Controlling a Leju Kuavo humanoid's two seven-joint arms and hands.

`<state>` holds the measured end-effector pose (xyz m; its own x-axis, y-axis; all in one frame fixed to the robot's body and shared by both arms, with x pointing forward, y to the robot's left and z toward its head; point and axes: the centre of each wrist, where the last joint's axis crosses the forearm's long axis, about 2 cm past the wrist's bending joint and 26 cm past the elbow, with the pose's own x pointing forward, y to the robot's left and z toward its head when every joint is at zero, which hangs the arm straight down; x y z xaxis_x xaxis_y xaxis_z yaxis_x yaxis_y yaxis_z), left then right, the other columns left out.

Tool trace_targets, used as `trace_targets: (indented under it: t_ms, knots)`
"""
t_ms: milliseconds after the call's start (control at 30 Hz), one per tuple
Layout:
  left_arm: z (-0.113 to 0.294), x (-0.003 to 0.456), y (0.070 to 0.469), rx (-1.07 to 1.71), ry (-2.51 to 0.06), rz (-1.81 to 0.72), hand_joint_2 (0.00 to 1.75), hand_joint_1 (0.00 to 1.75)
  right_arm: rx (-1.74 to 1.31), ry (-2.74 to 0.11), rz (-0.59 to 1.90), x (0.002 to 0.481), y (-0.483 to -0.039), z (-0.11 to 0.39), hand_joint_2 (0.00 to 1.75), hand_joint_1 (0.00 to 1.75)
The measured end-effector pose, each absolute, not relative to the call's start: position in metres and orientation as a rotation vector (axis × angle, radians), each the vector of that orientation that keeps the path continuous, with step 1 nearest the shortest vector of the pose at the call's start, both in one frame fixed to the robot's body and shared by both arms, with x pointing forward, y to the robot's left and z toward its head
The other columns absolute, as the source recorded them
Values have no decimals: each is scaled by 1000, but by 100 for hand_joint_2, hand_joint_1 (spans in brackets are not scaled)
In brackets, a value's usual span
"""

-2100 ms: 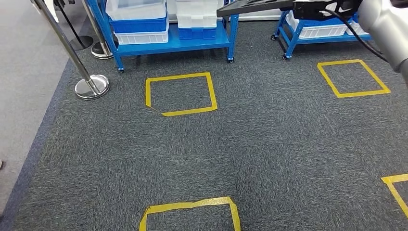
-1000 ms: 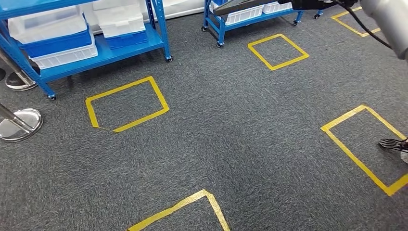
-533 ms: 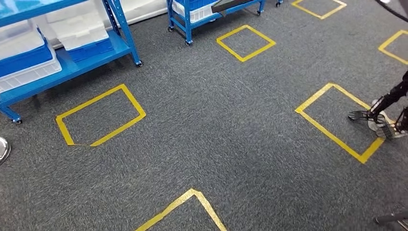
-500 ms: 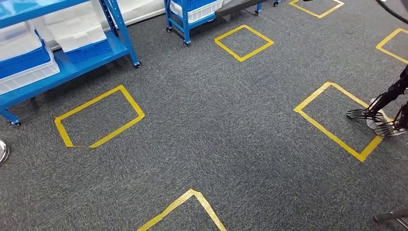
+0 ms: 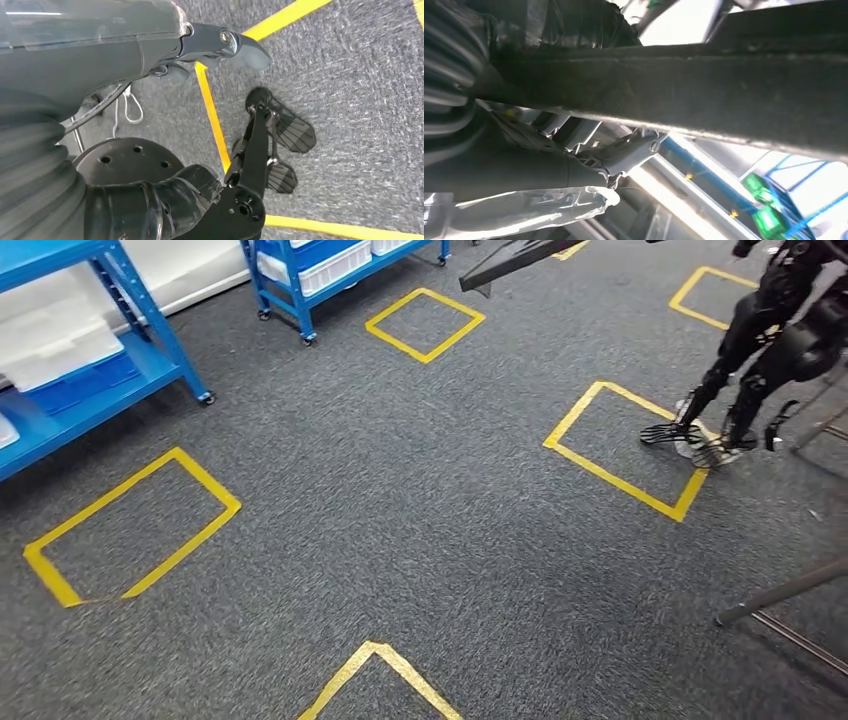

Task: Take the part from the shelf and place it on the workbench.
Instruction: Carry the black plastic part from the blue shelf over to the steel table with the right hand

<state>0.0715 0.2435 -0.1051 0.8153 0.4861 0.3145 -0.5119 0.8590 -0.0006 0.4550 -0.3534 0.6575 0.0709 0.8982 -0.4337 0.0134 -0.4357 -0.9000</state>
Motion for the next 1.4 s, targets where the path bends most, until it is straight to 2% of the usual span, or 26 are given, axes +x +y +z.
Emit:
trace_targets:
  t_ms: [767,1400]
  knots:
    - [-105,71,239,69,-302,515,175,0,-1552,-1014,1412,445,-356,666,175,175]
    - [-103,79,239,61,-335,486,175,0,-1519,-1087,1197,433,-427,645,175,175]
